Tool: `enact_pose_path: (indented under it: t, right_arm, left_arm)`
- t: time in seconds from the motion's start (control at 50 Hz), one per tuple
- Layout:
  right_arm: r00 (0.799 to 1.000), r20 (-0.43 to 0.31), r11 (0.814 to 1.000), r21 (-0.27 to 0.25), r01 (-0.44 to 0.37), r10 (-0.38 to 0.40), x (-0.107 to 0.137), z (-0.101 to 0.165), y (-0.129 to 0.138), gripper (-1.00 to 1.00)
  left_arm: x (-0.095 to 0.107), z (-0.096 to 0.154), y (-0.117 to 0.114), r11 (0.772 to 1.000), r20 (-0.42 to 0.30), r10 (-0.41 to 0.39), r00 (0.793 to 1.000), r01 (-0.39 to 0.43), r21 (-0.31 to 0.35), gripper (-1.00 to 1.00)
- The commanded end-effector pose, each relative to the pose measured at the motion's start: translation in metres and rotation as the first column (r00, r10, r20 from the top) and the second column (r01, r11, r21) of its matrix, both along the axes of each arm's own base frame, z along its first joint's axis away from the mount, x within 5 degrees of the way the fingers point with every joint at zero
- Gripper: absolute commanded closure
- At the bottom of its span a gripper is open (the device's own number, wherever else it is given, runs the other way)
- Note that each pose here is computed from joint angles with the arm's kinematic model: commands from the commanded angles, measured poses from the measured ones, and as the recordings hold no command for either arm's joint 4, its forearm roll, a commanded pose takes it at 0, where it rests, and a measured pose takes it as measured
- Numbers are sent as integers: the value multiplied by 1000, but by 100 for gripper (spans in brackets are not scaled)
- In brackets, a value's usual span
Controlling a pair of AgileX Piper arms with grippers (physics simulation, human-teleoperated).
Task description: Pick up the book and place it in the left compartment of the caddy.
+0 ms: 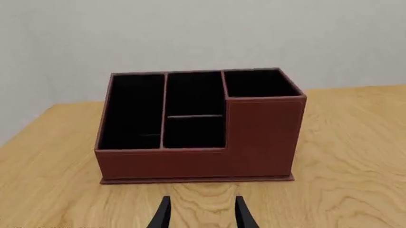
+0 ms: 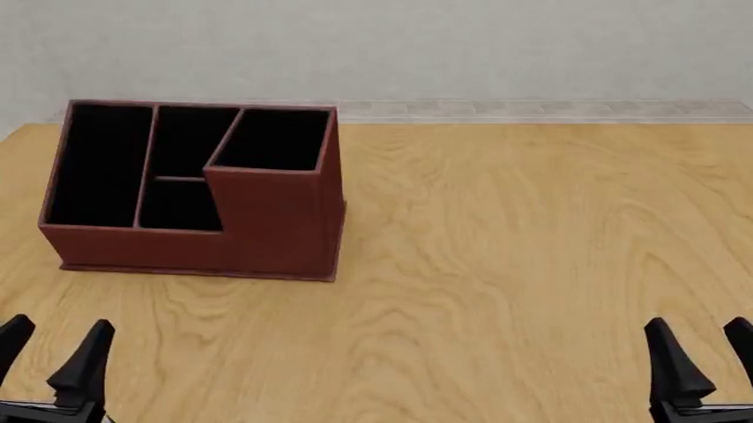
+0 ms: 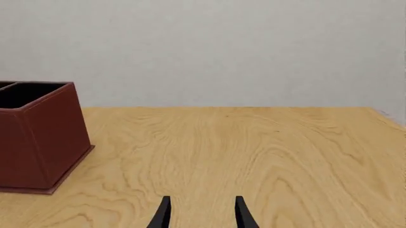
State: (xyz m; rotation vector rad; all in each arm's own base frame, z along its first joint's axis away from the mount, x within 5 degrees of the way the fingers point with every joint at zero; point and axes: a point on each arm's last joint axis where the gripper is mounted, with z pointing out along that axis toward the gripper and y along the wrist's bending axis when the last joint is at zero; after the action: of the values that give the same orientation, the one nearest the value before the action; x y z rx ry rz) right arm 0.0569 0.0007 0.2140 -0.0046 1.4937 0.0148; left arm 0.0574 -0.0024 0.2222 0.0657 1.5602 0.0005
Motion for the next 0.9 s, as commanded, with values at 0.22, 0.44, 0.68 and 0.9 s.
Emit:
enact_pose_path:
  t: [0.22, 0.44, 0.68, 0.9]
  right_arm:
    - [1000, -2, 1000, 21, 9, -9, 1, 0, -1, -100]
    - [1000, -8, 999, 34, 13, -12, 3, -1, -1, -100]
    - [1000, -22, 998, 60, 19, -18, 7, 0, -1, -100]
    - [999, -42, 996, 83, 21, -17, 12, -1, -1, -100]
  left_arm:
    - [15, 33, -1, 999, -138, 2, 990, 4, 43, -100]
    - [32, 55, 1, 998, -224, 26, 974, -14, 55, -100]
    - [46, 80, 7, 996, -334, 88, 938, -74, 55, -100]
    - [40, 98, 10, 993, -363, 113, 925, -94, 70, -100]
